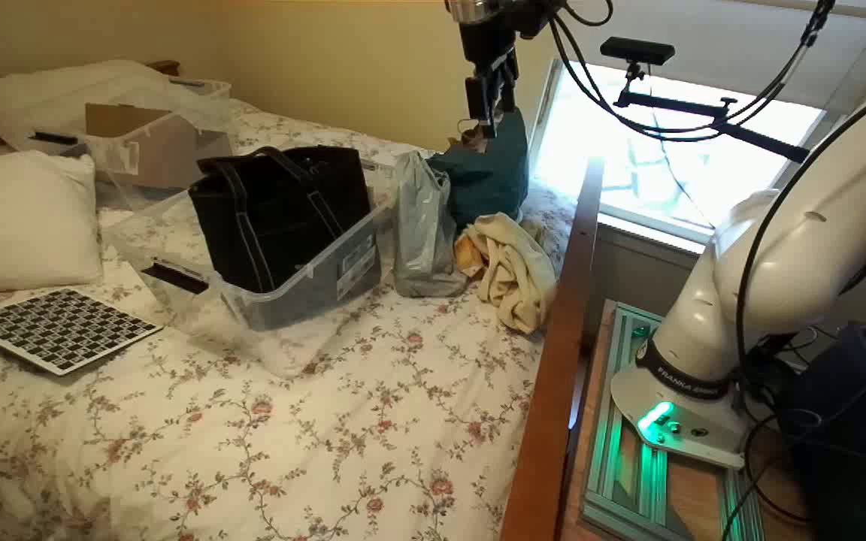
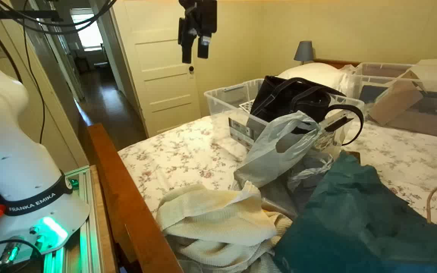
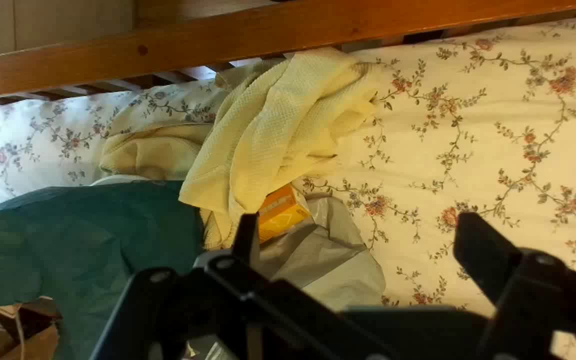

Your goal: Remove the black bag from the clear container.

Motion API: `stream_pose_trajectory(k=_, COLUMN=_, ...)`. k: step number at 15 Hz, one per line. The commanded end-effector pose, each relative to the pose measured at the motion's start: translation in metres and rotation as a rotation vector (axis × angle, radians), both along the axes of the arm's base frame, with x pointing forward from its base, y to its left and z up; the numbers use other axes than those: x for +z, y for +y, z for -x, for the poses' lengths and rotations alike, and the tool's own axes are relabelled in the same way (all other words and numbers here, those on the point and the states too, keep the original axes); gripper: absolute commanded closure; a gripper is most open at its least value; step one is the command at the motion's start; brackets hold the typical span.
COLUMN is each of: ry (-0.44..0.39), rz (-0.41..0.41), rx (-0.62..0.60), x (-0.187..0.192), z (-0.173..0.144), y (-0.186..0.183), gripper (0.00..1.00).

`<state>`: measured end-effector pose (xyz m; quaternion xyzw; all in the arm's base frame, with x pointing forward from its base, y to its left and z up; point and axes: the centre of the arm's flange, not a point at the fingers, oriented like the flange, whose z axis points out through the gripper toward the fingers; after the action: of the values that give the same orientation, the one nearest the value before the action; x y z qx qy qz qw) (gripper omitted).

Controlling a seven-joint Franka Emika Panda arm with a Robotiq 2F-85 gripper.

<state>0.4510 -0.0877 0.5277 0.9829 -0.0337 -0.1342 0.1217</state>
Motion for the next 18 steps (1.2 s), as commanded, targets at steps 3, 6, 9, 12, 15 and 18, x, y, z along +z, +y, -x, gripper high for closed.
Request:
stream_pose_trajectory(k=3, ry=0.0, rz=0.0, rx=0.0, x=0.0, z=0.0, y=0.0, gripper=0.0)
stream_pose_trajectory(k=6, ry=0.0, rz=0.0, rx=0.0, x=0.0, z=0.0, y=0.0, gripper=0.0)
stream_pose_trajectory(k=9, ry=-0.018, rz=0.003, rx=0.074, x=-0.016, z=-0.039, y=0.003, gripper=0.0)
stream_pose_trajectory(k=12, ry=-0.118, rz=-0.032, rx=0.219, x=-0.028, z=-0.084, y=0.01, gripper=0.0)
stream_pose_trajectory(k=15, ry=-0.25, rz=-0.029, rx=0.315, x=-0.039, z=-0.13, y=0.005, gripper=0.0)
stream_pose_trajectory(k=18, ry=-0.329, rz=-0.058, rx=0.384, x=-0.052, z=-0.171, y=-0.007, gripper=0.0)
